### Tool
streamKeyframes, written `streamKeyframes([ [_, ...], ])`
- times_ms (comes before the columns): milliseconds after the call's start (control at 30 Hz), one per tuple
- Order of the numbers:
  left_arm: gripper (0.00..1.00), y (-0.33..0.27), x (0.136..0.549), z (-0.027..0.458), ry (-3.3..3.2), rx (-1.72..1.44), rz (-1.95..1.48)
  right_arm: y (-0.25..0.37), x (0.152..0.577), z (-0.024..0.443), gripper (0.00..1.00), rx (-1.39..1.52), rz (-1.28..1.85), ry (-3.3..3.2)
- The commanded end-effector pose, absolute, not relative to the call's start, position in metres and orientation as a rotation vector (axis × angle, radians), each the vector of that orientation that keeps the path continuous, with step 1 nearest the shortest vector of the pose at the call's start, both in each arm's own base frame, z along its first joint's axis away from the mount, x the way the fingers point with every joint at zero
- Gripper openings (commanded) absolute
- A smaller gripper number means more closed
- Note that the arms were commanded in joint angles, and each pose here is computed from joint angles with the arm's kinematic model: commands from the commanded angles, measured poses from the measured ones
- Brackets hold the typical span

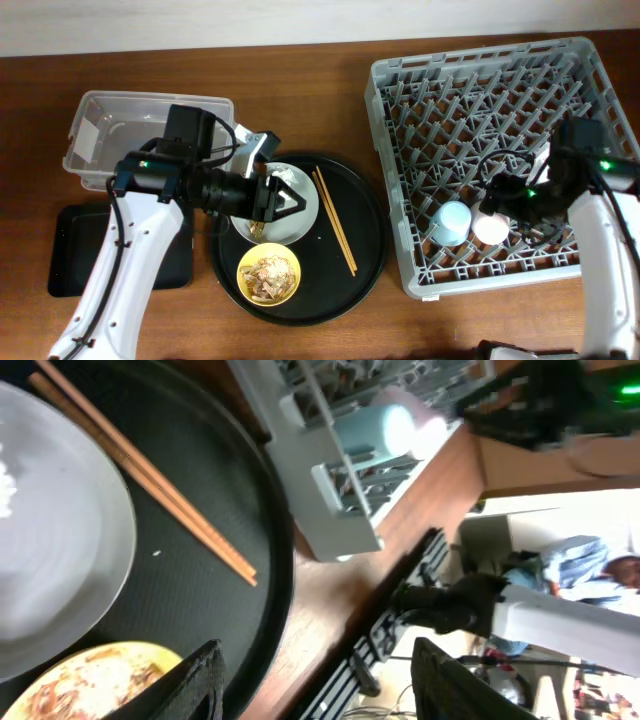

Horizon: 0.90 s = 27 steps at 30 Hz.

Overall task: Sort waste into correct bins and load items into the dishwasher rack
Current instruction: 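Place the pink cup upside down in the dish rack with right gripper, then grasp the yellow bowl with the left gripper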

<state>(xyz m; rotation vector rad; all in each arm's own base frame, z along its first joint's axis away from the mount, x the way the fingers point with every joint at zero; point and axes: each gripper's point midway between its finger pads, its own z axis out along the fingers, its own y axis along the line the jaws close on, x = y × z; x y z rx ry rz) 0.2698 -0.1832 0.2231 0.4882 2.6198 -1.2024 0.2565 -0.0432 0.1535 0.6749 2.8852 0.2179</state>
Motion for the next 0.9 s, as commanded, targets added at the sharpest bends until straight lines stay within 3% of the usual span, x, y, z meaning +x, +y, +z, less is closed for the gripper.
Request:
streamKeyframes([
  [0,0.59,-0.181,0.265,0.208,2.706,0.526,-1.015,-0.002,0.26,0.206,0.88,0.389,0.498,2.722],
  [133,0.57,-0.163,0.257,0.167,2.918,0.364,-0.596,0.032,0.243,0.25,0.88,0.238,0.691,2.553],
  [367,0.41,-0.149,0.21,0.091,3.048,0.122,-0.002,0.039,0.215,0.27,0.92,0.201,0.665,2.487],
  [600,0.22,-0.178,0.194,0.028,2.962,0.192,-0.109,0.04,0.212,0.268,0.92,0.207,0.672,2.499],
  [733,0.17,-0.181,0.197,0.028,2.945,0.191,-0.129,0.04,0.212,0.267,0.92,0.21,0.673,2.503],
  [867,0.04,-0.181,0.197,0.028,2.945,0.191,-0.129,0.04,0.212,0.267,0.92,0.21,0.673,2.503],
])
